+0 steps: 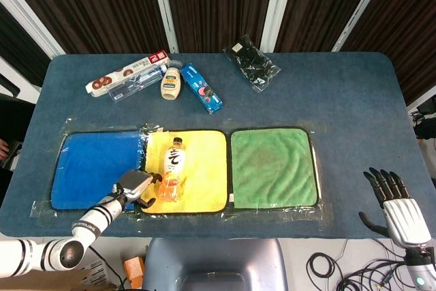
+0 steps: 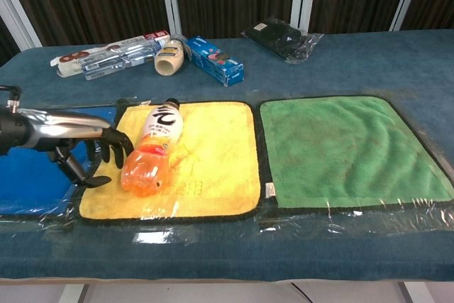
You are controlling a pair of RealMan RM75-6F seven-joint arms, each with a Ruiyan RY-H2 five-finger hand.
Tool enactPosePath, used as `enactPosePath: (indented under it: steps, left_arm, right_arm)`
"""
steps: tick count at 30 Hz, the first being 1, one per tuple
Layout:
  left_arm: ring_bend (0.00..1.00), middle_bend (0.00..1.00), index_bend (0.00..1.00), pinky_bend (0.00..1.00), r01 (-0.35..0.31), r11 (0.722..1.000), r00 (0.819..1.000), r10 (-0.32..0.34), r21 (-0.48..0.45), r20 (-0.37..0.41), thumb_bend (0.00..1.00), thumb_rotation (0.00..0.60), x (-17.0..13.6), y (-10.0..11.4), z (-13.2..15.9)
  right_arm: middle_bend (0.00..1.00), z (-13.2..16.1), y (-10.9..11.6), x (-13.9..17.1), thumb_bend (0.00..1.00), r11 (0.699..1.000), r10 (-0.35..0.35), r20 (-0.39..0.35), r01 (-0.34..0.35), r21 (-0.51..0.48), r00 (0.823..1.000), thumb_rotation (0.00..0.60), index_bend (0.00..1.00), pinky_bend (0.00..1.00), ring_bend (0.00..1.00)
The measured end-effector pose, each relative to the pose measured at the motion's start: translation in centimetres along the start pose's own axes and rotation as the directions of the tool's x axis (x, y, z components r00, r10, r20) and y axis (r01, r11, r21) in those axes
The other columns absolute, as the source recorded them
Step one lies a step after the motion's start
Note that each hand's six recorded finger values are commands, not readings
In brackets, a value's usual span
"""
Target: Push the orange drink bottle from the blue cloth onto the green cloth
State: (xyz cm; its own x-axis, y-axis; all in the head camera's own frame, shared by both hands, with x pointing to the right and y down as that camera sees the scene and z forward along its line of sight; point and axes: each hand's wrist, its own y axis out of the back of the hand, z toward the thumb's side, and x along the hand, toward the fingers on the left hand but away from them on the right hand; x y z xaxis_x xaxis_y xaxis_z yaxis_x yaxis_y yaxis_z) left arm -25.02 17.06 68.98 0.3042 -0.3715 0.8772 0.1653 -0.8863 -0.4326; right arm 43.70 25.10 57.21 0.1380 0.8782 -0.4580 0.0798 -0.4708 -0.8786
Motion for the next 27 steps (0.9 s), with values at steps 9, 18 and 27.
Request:
enactPosePath:
  steps: [9, 18, 27]
  left_arm:
    - [0.25, 0.29, 0.27, 0.32, -0.012, 0.996, 0.993, 0.022, -0.088, 0.120, 0.40, 0.515, 0.9, 1.3, 2.3]
    - [0.24, 0.29, 0.27, 0.32, -0.014, 0.987, 0.976, 0.048, -0.158, 0.214, 0.43, 0.544, 1.6, 2.2, 3.6]
    - [0.27, 0.29, 0.25, 0.32, 0.030, 0.986, 0.969, 0.011, -0.164, 0.245, 0.43, 0.567, 2.7, 1.6, 4.3]
  right_arm:
    - [0.05, 0.0, 0.0, 0.0, 0.21, 1.000, 0.003, 0.000, -0.003, 0.000, 1.000, 0.600, 0.00, 0.07, 0.00]
    - [0.05, 0.0, 0.0, 0.0, 0.21, 1.000, 0.000, -0.001, 0.000, -0.001, 1.000, 0.600, 0.00, 0.07, 0.00]
    - [0.05, 0.0, 0.1, 0.1, 0.21, 1.000, -0.001, -0.004, 0.001, -0.005, 1.000, 0.600, 0.00, 0.07, 0.00]
